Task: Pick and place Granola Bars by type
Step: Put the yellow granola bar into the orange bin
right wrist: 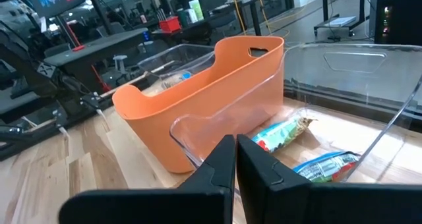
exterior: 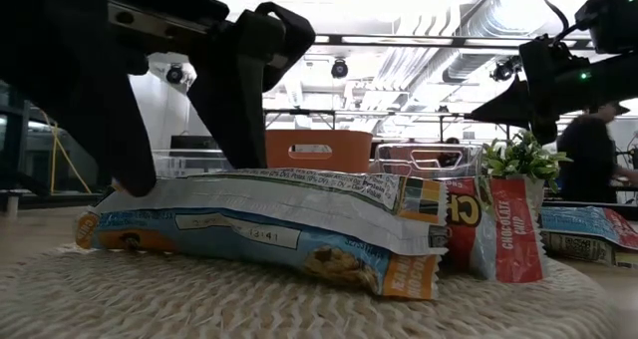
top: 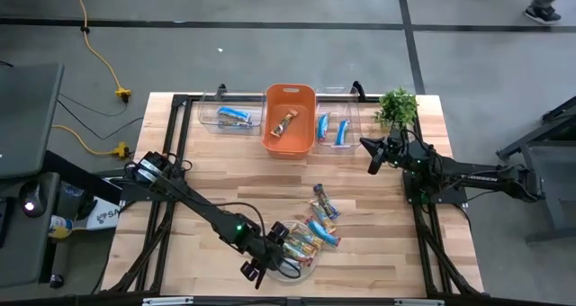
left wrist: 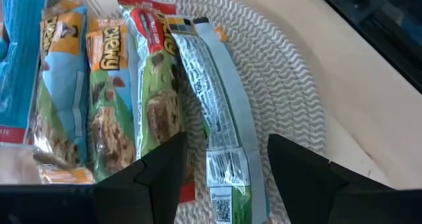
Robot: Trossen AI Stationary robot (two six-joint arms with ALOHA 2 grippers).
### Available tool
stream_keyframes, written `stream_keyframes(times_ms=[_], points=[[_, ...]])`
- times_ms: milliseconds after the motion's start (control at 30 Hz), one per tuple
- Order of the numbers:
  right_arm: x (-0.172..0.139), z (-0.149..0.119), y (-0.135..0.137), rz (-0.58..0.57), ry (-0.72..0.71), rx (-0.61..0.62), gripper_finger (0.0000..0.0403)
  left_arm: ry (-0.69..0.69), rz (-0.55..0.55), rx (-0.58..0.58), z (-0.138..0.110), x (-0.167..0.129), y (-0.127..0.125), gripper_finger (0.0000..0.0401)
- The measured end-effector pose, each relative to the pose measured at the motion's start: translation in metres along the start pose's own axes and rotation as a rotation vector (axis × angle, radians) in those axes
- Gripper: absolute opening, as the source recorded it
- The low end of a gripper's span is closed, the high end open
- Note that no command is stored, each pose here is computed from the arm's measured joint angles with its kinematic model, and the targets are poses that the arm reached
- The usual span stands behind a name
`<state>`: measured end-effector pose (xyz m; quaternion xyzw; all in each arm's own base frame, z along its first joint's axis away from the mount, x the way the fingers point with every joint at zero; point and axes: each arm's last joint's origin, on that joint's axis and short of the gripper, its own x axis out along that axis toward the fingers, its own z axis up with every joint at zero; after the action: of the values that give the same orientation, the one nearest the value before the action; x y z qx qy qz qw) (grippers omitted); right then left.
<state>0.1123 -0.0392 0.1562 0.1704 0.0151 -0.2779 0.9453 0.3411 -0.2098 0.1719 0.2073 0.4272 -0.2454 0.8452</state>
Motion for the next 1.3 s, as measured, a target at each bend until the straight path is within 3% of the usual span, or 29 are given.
stream_keyframes(times_ms=[433, 900, 1300], points=[[0.000, -0.001, 0.000, -0.002, 0.006, -0.002, 0.0000, 0.034, -0.018, -0.021, -0.007, 0.020, -0.003, 0.0202], [0.000, -0.001, 0.000, -0.002, 0.006, -0.002, 0.0000, 0.043, -0.006, -0.028, -0.008, 0.020, -0.003, 0.0083], [0.000, 0.000, 0.000, -0.002, 0.005, -0.002, 0.0000, 0.050, 0.017, -0.046, -0.006, 0.015, -0.001, 0.0069]])
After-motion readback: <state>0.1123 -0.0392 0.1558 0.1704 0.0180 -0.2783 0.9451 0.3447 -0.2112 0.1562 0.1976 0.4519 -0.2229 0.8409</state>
